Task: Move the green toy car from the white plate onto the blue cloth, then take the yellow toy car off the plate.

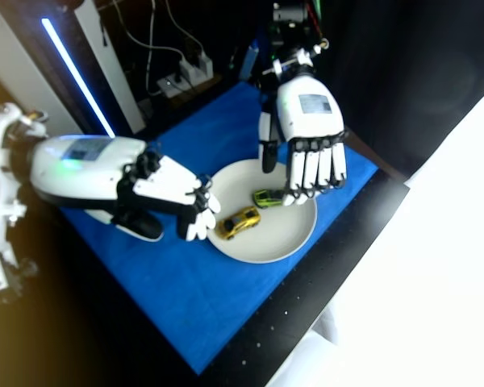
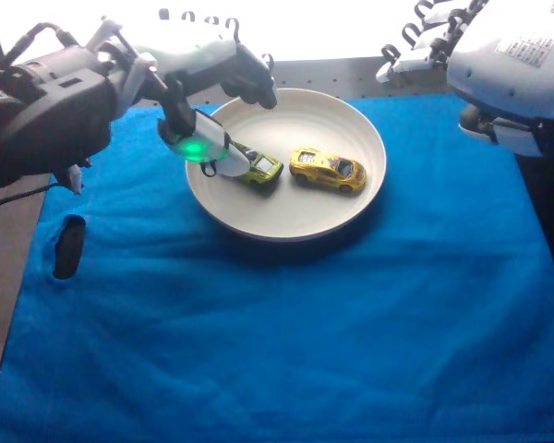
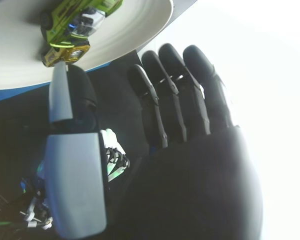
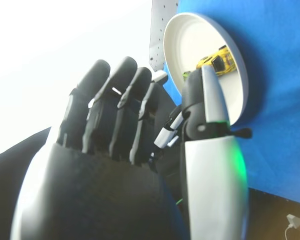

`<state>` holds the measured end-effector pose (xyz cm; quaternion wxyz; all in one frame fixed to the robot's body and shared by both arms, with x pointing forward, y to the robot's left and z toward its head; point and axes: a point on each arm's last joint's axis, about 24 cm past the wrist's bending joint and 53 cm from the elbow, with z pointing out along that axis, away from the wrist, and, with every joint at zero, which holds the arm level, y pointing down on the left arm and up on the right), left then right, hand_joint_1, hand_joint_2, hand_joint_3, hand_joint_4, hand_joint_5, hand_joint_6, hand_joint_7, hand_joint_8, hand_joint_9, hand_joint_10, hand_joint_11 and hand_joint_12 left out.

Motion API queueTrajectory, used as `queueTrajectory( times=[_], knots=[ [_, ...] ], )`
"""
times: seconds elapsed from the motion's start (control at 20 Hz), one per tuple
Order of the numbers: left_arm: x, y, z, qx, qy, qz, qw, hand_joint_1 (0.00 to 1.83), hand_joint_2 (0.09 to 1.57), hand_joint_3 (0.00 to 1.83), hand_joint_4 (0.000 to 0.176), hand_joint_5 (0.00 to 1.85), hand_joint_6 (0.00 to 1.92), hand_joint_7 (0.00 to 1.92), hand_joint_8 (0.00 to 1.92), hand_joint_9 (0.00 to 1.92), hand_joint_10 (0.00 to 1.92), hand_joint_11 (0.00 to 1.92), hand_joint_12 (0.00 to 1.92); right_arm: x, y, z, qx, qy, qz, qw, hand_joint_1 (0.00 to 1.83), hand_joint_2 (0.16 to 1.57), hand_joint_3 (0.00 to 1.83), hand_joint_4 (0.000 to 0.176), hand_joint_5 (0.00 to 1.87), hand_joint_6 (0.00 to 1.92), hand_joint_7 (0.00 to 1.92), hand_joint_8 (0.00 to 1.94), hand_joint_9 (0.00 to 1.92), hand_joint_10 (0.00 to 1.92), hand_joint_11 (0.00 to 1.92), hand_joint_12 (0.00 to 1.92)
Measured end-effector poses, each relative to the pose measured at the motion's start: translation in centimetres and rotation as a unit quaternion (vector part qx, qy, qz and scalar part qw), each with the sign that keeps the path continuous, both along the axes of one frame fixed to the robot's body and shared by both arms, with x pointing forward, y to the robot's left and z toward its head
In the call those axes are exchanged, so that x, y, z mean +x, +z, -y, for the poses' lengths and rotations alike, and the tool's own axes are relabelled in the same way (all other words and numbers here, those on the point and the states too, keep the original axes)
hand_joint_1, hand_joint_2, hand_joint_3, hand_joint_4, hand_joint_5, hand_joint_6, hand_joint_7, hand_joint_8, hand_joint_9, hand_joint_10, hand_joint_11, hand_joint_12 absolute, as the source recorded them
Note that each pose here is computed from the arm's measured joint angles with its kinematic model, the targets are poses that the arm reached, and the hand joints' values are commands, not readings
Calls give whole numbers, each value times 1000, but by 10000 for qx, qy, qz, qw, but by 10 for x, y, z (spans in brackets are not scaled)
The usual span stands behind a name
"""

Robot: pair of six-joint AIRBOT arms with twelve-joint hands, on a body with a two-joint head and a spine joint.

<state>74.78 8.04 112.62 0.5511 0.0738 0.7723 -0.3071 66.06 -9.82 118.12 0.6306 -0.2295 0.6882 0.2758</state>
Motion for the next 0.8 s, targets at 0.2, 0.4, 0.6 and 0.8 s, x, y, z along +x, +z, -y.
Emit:
queueTrajectory(
  times=[0.2,0.4,0.6,0.8],
  knots=[
    [0,-12,8,175,-70,-146,9997,1186,926,0,0,709,74,670,55,393,732,93,1532,0,0,0,0,1,2,10000,1339,1040,0,0,665,107,769,157,550,803,216,1583],
    [1,-20,6,331,-74,-241,9991,1247,937,1,0,715,49,688,50,398,723,87,1546,0,0,0,0,1,2,10000,1313,1054,2,0,663,112,762,162,531,902,297,1634],
    [1,-24,7,380,-85,-277,9989,1257,946,1,0,733,24,710,54,367,836,64,1644,0,0,0,1,2,4,10000,1348,1047,0,0,684,124,776,174,533,919,302,1628],
    [1,-29,15,396,-129,-327,9986,1305,993,4,0,785,18,719,47,396,736,81,1568,0,0,0,1,0,1,10000,1394,1031,0,0,705,141,805,205,553,941,293,1627]
  ],
)
